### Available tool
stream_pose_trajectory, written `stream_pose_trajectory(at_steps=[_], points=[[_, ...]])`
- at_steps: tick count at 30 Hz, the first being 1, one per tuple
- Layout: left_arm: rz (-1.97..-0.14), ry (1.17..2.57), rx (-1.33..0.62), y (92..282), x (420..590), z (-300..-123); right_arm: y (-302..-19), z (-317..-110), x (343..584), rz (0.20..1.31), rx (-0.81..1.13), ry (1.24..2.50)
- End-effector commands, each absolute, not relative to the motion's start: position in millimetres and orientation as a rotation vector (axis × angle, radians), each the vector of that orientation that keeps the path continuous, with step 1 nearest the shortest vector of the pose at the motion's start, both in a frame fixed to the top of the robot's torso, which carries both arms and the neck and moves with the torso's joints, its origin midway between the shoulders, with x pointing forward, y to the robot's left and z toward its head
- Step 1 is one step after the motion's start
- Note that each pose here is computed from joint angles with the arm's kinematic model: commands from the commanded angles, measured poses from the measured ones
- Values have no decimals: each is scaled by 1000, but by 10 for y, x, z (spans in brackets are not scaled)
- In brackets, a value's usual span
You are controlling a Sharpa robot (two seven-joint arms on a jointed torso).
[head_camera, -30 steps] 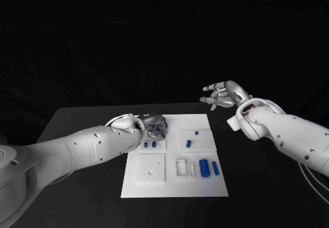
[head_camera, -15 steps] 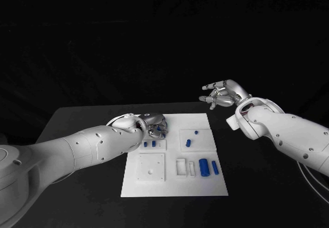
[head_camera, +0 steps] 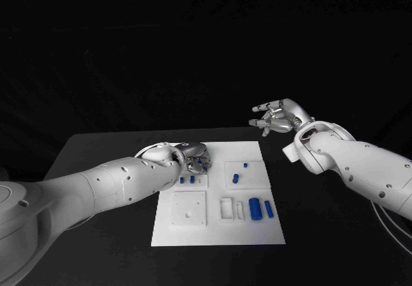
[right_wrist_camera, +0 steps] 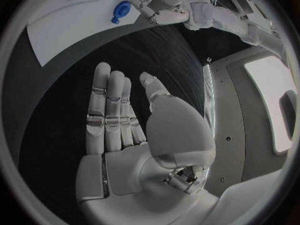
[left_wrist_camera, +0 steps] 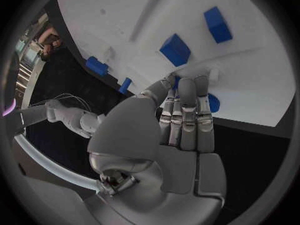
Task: Assemble the parts on the task board
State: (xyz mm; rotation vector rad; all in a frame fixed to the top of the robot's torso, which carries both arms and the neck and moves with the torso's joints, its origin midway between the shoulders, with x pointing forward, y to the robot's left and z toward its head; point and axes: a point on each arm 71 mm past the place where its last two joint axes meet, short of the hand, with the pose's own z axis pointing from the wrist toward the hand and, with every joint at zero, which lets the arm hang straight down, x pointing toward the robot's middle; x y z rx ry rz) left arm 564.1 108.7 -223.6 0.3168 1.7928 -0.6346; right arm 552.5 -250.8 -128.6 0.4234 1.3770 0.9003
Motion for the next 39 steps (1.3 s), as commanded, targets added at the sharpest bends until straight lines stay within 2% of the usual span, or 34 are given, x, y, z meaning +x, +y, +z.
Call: stream_pose_trajectory(at_steps=[1,17,39], points=[[-574,1891,347,1096,5597,-2386,-2491,-1279,5520,913,414,1372],[-536,1863,319,1161,5630,-2370,-2493,-1280,5521,914,416,1373],[-634,1753,271,1227,5595,-2268,-2497,-1279,5522,918,417,1369]])
